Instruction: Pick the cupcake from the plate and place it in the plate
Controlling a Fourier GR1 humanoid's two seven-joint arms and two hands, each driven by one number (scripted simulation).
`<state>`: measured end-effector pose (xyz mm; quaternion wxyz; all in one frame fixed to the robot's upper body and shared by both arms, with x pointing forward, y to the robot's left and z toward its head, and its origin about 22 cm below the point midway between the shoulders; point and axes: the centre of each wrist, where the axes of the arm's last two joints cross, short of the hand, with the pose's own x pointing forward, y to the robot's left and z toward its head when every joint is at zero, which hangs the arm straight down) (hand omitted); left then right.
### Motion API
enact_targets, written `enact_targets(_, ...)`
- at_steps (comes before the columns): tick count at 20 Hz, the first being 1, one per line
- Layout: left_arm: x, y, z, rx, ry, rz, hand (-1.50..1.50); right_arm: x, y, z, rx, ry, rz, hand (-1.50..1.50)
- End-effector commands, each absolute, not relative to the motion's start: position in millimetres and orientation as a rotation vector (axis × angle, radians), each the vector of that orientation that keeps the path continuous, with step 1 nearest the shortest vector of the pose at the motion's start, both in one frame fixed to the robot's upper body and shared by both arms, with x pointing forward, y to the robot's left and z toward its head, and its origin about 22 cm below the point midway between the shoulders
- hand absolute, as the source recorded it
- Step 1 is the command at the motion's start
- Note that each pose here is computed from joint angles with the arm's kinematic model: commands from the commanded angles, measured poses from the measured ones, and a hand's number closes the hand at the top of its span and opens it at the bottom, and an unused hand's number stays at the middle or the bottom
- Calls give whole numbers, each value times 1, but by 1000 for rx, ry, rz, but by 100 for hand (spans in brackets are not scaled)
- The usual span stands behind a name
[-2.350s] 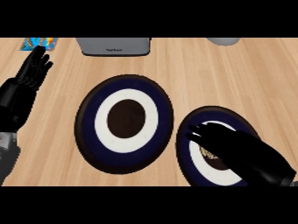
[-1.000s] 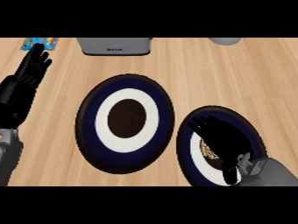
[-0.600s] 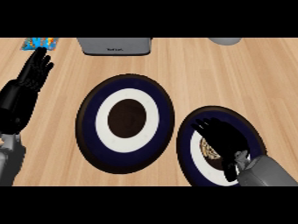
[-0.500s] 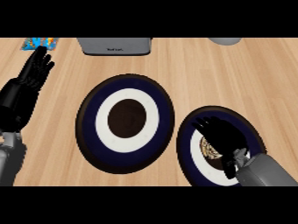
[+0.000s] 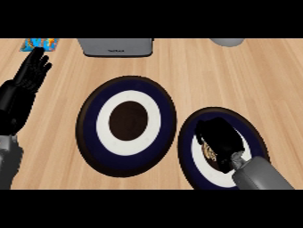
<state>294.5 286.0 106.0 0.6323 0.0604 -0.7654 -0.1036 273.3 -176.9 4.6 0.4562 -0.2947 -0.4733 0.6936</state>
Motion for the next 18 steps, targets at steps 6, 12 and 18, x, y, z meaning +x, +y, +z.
enact_targets(6,279,323,95,268,-1691,-118,0,208,-264,-33,-1118,-830,856,150)
enact_targets(12,277,315,102,228,-1718,-165,0,123,-232,-18,-1236,-990,576,150)
enact_targets(18,285,293,105,179,-1730,-199,0,74,-181,23,-1200,-1314,476,150)
